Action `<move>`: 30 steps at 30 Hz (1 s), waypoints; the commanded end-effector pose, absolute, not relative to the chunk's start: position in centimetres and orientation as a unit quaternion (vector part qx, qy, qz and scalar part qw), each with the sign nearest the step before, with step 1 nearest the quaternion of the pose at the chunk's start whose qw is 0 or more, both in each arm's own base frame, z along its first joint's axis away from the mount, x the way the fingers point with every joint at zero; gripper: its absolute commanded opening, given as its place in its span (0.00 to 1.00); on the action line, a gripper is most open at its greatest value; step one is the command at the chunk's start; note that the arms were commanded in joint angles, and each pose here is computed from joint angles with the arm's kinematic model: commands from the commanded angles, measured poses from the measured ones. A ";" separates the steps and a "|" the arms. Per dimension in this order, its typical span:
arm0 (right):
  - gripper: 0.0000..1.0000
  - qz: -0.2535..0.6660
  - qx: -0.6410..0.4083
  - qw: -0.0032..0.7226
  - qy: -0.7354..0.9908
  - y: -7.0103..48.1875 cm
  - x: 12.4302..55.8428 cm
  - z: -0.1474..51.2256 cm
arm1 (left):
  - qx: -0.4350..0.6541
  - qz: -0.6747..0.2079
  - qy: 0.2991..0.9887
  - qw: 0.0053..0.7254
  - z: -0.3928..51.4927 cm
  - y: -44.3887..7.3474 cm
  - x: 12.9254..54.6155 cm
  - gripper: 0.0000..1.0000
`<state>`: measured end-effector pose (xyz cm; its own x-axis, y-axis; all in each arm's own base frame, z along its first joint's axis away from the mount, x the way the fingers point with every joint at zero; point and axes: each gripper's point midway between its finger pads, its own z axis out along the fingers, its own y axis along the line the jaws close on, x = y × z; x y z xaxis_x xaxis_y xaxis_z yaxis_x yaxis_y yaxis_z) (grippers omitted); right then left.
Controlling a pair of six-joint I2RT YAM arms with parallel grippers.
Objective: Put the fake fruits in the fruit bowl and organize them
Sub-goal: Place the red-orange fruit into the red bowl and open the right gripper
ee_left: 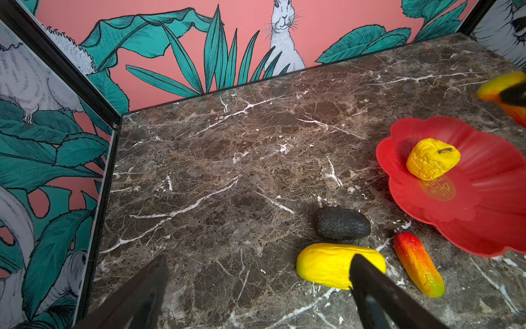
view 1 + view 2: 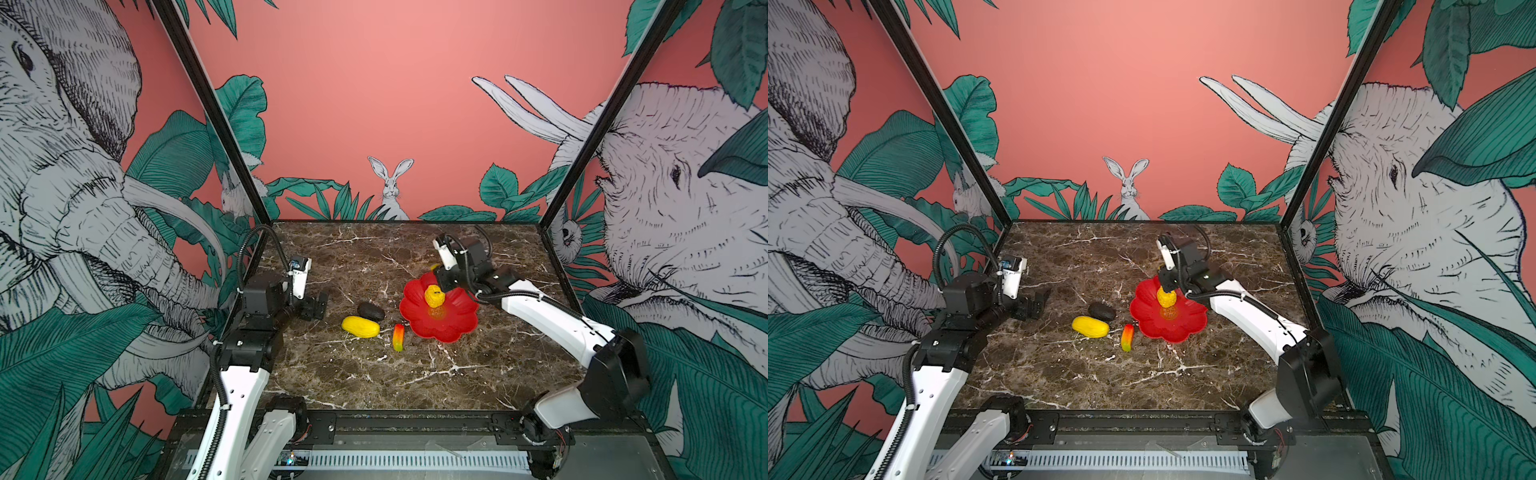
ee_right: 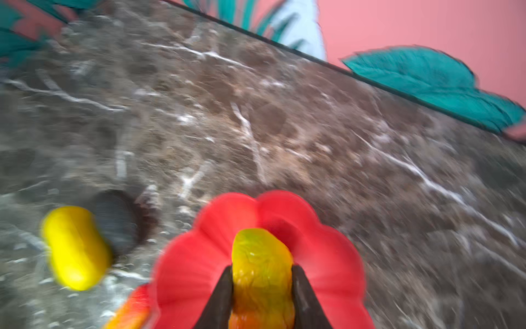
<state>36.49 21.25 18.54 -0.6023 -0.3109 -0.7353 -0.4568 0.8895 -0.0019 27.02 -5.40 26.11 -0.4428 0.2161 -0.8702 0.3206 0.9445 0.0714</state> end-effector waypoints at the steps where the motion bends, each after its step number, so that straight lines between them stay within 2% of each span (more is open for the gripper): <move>1: 0.16 0.078 -0.179 0.376 0.906 18.3 35.9 16.8 | 0.165 -0.051 0.846 0.505 26.0 -5.5 26.8 1.00; 12: 0.14 0.090 -0.138 0.327 0.930 17.1 37.1 9.9 | 0.165 -0.054 0.843 0.509 26.1 -5.6 26.6 1.00; 23: 0.13 0.097 -0.118 0.300 0.942 17.7 38.6 6.0 | 0.166 -0.052 0.845 0.506 26.0 -5.6 26.8 1.00; 30: 0.21 0.092 -0.113 0.292 0.945 17.6 38.8 4.9 | 0.166 -0.052 0.846 0.504 26.0 -5.6 26.9 0.99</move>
<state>37.57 17.28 4.16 -0.8189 -0.1905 -0.5414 -0.2836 0.9544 0.0930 26.91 -5.41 26.29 -0.4368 0.2155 -0.8734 0.3207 0.9444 0.0726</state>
